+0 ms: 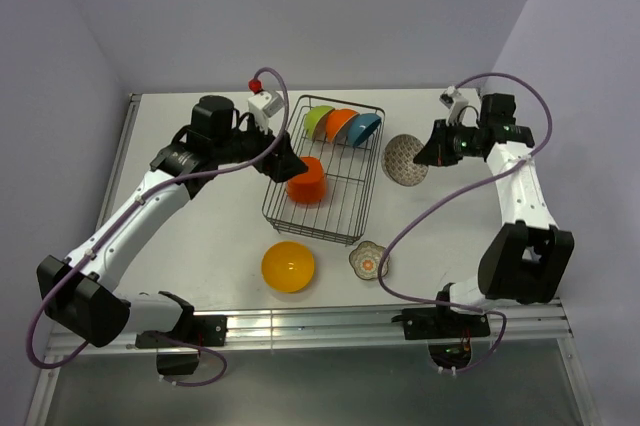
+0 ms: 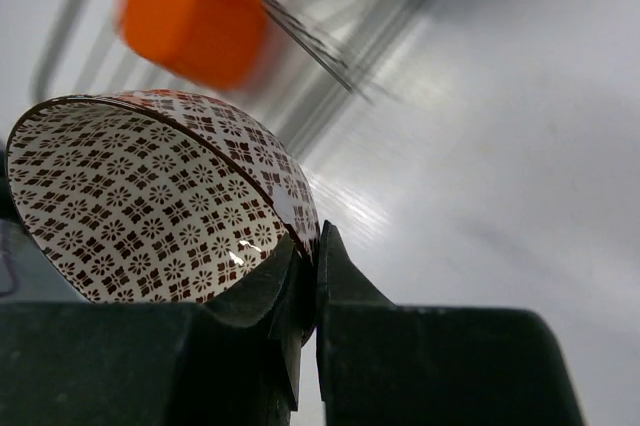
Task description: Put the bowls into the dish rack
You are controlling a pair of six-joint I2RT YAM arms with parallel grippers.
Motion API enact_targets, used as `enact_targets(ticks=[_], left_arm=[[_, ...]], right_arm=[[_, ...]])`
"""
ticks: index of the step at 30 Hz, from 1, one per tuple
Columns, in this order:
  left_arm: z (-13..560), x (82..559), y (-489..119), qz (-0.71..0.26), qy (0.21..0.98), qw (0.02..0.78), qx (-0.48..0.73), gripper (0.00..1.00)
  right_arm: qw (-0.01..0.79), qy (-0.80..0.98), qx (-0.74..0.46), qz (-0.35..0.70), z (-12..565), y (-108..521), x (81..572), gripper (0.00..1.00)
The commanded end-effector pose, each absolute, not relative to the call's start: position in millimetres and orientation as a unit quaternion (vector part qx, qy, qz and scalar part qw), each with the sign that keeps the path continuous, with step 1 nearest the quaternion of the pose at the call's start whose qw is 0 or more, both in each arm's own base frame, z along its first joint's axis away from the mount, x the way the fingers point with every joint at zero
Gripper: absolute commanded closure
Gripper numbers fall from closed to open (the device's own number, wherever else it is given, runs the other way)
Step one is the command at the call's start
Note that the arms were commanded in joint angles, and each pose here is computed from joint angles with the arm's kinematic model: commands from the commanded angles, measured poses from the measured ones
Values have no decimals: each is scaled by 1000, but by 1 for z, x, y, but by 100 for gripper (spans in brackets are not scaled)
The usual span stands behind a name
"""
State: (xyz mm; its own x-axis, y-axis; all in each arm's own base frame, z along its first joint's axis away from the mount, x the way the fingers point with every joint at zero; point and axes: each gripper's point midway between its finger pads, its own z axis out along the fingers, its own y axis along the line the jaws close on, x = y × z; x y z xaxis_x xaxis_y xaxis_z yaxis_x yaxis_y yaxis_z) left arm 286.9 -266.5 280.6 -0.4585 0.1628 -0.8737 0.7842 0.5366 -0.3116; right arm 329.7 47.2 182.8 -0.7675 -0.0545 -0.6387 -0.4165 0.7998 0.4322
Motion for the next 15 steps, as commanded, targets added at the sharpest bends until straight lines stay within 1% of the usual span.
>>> enact_targets(ticks=[1, 2, 3, 5, 6, 8, 11, 15], left_arm=[[333, 282, -283, -439, 726, 437, 299, 7], [342, 283, -285, -449, 717, 444, 295, 7], [346, 279, -289, -471, 717, 429, 283, 6], [354, 276, -295, -495, 710, 419, 275, 5], [358, 277, -300, -517, 708, 406, 258, 5], [364, 272, -307, -551, 706, 376, 237, 3], [371, 274, -312, -577, 695, 371, 218, 1], [375, 275, -318, -608, 691, 347, 181, 1]], right_arm=[[397, 813, -145, 401, 274, 89, 331, 100], [420, 796, -156, 408, 287, 94, 337, 100], [413, 783, -141, 444, 301, 103, 332, 100], [432, 760, -152, 461, 317, 111, 336, 100], [428, 754, -147, 476, 325, 121, 333, 100], [448, 745, -148, 472, 330, 129, 338, 100], [470, 729, -172, 467, 337, 152, 333, 100], [451, 720, -188, 493, 337, 183, 325, 100]])
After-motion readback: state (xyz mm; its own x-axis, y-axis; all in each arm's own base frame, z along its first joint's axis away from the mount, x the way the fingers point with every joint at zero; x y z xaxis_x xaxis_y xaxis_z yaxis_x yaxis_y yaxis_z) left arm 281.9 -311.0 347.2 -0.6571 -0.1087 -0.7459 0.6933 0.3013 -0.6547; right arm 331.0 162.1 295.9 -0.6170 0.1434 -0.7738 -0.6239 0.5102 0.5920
